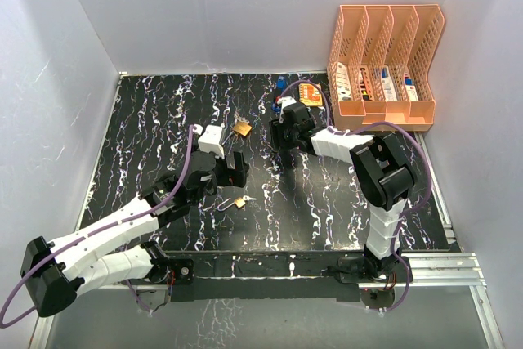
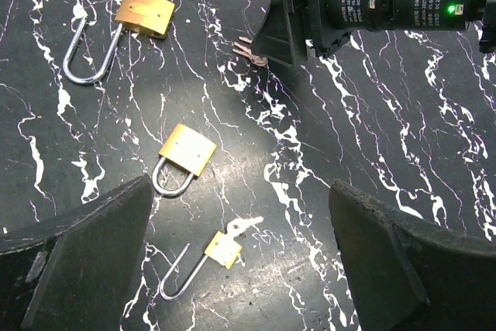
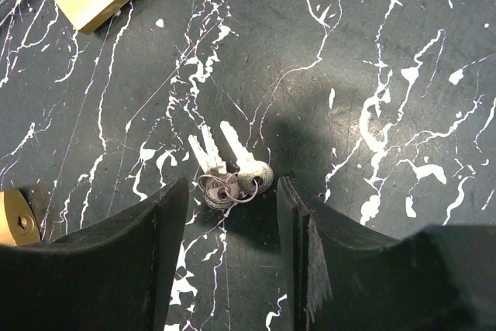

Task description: Unlock with the key

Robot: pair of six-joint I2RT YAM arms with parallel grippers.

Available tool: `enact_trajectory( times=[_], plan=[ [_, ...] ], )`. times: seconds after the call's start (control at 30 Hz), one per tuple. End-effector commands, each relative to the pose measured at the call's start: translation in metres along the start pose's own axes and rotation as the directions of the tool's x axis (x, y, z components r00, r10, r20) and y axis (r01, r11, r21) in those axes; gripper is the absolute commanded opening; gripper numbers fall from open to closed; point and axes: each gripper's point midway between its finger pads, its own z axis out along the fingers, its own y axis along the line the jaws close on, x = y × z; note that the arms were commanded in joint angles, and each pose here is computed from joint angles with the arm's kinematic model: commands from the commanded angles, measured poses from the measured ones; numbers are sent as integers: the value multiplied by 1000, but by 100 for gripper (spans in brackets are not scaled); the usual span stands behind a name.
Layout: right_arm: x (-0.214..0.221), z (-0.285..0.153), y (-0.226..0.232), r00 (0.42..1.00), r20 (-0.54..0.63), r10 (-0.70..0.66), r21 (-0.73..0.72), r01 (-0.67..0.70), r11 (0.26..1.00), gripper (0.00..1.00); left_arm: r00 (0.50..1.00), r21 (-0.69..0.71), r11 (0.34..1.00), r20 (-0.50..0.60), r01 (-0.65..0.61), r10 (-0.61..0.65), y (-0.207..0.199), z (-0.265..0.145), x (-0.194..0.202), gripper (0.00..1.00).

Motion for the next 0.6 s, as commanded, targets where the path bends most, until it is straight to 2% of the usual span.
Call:
enact_trajectory(
  times=[0.0, 0.57],
  plan=[
    [-29, -2, 2, 997, 71, -38, 2, 38, 999, 47, 1000, -21, 1000, 12, 14, -13, 5, -1, -2, 95],
    [-21, 7, 14, 994, 40, -105, -80, 108, 991, 40, 1000, -46, 999, -15, -4, 4, 9, 3, 6, 96]
  ],
)
